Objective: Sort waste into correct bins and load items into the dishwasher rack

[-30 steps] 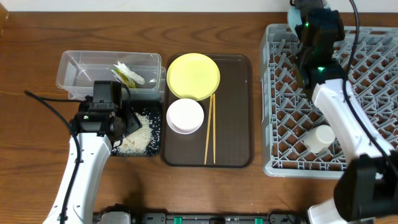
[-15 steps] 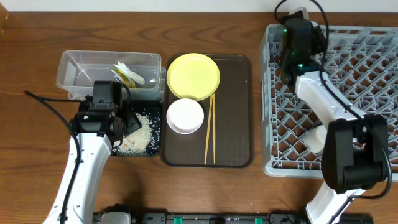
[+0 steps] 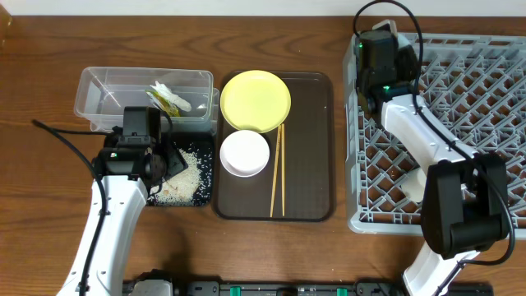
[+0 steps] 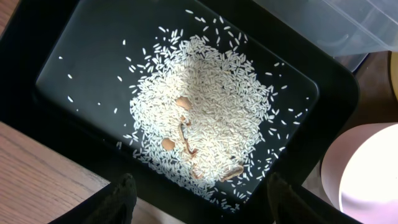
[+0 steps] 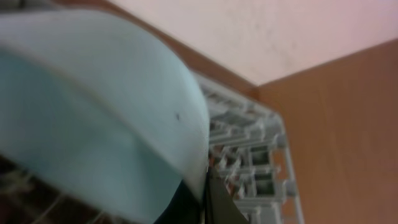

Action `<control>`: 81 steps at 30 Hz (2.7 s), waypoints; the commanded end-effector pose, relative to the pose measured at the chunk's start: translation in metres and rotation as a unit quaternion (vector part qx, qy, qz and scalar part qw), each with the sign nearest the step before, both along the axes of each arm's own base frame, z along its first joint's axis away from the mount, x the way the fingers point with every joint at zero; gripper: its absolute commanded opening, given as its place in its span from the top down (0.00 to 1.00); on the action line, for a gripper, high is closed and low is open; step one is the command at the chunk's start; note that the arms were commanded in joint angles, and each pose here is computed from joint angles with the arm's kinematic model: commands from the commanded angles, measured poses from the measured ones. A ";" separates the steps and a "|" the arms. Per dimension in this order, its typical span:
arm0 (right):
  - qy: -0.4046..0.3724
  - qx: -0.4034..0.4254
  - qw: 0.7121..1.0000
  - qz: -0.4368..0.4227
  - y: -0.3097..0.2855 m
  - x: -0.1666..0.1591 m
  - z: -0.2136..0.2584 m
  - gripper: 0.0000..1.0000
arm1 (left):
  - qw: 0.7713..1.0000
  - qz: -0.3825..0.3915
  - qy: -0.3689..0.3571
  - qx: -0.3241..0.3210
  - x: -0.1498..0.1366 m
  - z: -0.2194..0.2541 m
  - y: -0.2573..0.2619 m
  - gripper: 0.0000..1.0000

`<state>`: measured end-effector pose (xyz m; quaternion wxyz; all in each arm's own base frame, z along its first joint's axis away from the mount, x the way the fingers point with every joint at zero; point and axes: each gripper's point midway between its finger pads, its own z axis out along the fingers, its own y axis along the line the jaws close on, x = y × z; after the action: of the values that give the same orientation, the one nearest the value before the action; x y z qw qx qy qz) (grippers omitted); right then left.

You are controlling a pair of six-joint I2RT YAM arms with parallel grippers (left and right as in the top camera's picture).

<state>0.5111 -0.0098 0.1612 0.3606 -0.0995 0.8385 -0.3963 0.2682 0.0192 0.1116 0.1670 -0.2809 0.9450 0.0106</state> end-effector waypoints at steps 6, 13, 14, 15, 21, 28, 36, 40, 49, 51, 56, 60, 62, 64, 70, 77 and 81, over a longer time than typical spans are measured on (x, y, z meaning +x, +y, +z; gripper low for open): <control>0.023 0.117 0.992 -0.028 0.029 -0.035 -0.027 0.95 | 1.000 0.006 -0.006 0.009 0.002 0.004 0.005 0.30; 0.077 0.221 0.972 0.034 0.067 -0.065 -0.016 0.46 | 1.000 0.006 -0.006 0.009 0.001 0.004 0.005 0.29; 0.083 0.238 0.966 0.048 0.074 -0.068 -0.013 0.45 | 1.000 0.006 -0.006 0.009 0.001 0.004 0.005 0.28; 0.089 0.265 0.958 0.071 0.086 -0.072 -0.009 0.44 | 1.000 0.006 -0.005 0.009 0.001 0.004 0.005 0.24; 0.143 0.431 0.858 0.240 0.181 -0.098 0.013 0.43 | 1.000 0.007 -0.003 0.012 0.000 0.004 0.006 0.22; 0.236 0.483 0.777 0.327 0.258 -0.143 -0.003 0.42 | 0.997 0.070 0.016 0.042 -0.014 0.003 0.026 0.19; 0.307 0.456 0.784 0.289 0.293 -0.171 -0.061 0.44 | 0.995 0.084 0.022 0.041 -0.018 0.002 0.033 0.18; 0.331 0.451 0.793 0.242 0.297 -0.176 -0.095 0.46 | 0.995 0.084 0.022 0.041 -0.017 0.002 0.033 0.17; 0.360 0.455 0.790 0.200 0.305 -0.183 -0.137 0.72 | 0.995 0.084 0.022 0.041 -0.018 0.002 0.033 0.17; 0.355 0.454 0.792 0.201 0.304 -0.180 -0.136 0.83 | 0.995 0.084 0.022 0.041 -0.018 0.002 0.032 0.17; 0.313 0.444 0.818 0.188 0.287 -0.161 -0.119 0.99 | 0.995 0.084 0.022 0.041 -0.018 0.002 0.033 0.17; 0.254 0.441 0.841 0.183 0.264 -0.140 -0.081 0.99 | 0.995 0.084 0.022 0.041 -0.018 0.002 0.033 0.17; 0.218 0.438 0.851 0.190 0.250 -0.130 -0.053 0.99 | 0.995 0.084 0.022 0.041 -0.018 0.002 0.033 0.17; 0.182 0.432 0.860 0.201 0.234 -0.120 -0.026 0.99 | 0.995 0.084 0.022 0.041 -0.017 0.002 0.033 0.17; 0.044 0.346 0.922 0.171 0.143 -0.088 0.051 0.99 | 0.995 0.084 0.022 0.041 -0.017 0.002 0.033 0.17; -0.001 0.127 0.970 0.208 0.063 -0.053 0.096 0.99 | 0.995 0.084 0.020 0.041 -0.016 0.003 0.033 0.17; -0.041 0.059 0.986 0.148 0.015 -0.038 0.116 0.99 | 0.995 0.084 0.020 0.041 -0.016 0.003 0.033 0.17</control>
<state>0.4686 0.0478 0.2697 0.4836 -0.1719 0.8384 -0.1837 0.2505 0.0479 0.1098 0.1506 -0.3444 0.9244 0.0640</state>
